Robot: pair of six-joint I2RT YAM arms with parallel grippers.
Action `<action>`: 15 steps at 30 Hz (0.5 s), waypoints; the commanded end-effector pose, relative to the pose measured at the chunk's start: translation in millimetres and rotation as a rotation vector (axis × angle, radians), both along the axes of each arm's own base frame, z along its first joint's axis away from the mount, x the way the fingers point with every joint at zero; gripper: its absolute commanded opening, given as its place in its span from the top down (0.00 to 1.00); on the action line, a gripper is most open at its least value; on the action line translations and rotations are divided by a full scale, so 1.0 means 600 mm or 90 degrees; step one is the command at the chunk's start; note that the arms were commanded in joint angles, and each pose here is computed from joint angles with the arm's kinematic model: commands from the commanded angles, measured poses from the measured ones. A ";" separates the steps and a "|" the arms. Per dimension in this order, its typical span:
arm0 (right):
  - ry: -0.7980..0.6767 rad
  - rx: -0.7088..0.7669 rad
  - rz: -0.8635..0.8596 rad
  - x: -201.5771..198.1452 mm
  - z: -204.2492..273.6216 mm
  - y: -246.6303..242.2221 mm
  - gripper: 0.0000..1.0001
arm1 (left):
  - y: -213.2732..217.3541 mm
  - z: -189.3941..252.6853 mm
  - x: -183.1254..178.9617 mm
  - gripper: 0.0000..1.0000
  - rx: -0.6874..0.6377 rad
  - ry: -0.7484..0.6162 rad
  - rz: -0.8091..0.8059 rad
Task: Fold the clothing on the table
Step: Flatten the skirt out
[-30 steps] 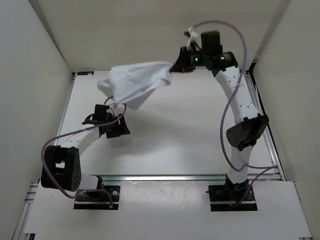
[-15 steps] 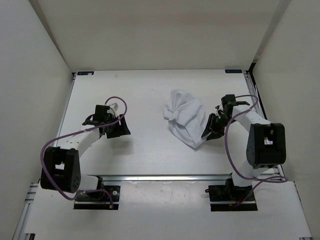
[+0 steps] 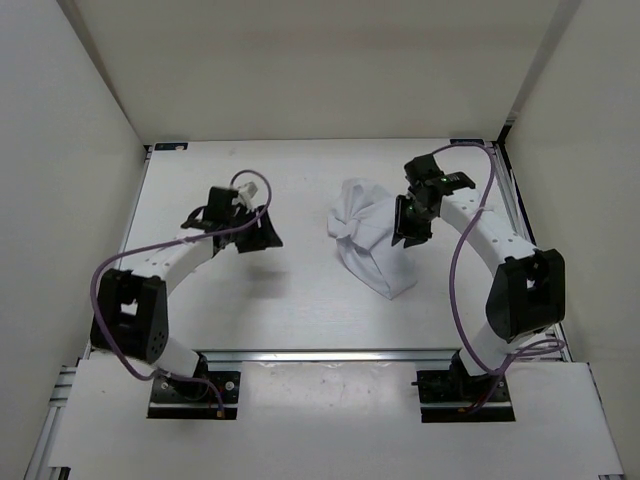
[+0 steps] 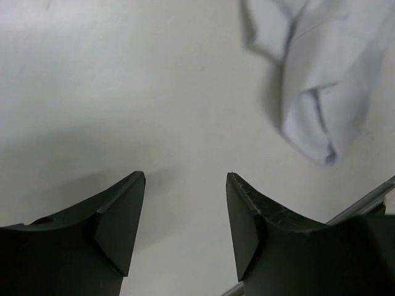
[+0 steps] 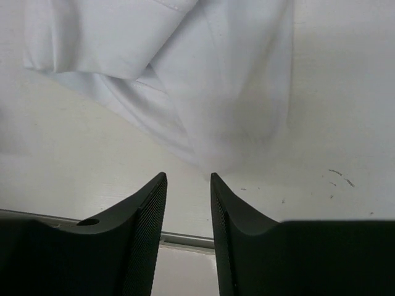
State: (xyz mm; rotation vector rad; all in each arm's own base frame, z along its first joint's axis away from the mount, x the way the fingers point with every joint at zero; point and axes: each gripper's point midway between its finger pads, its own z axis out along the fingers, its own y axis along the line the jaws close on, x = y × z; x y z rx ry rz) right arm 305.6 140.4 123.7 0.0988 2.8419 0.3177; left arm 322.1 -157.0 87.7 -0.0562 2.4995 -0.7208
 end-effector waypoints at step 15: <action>-0.035 -0.110 -0.081 -0.083 0.037 -0.092 0.61 | -0.320 0.068 0.108 0.35 0.250 -0.244 -0.279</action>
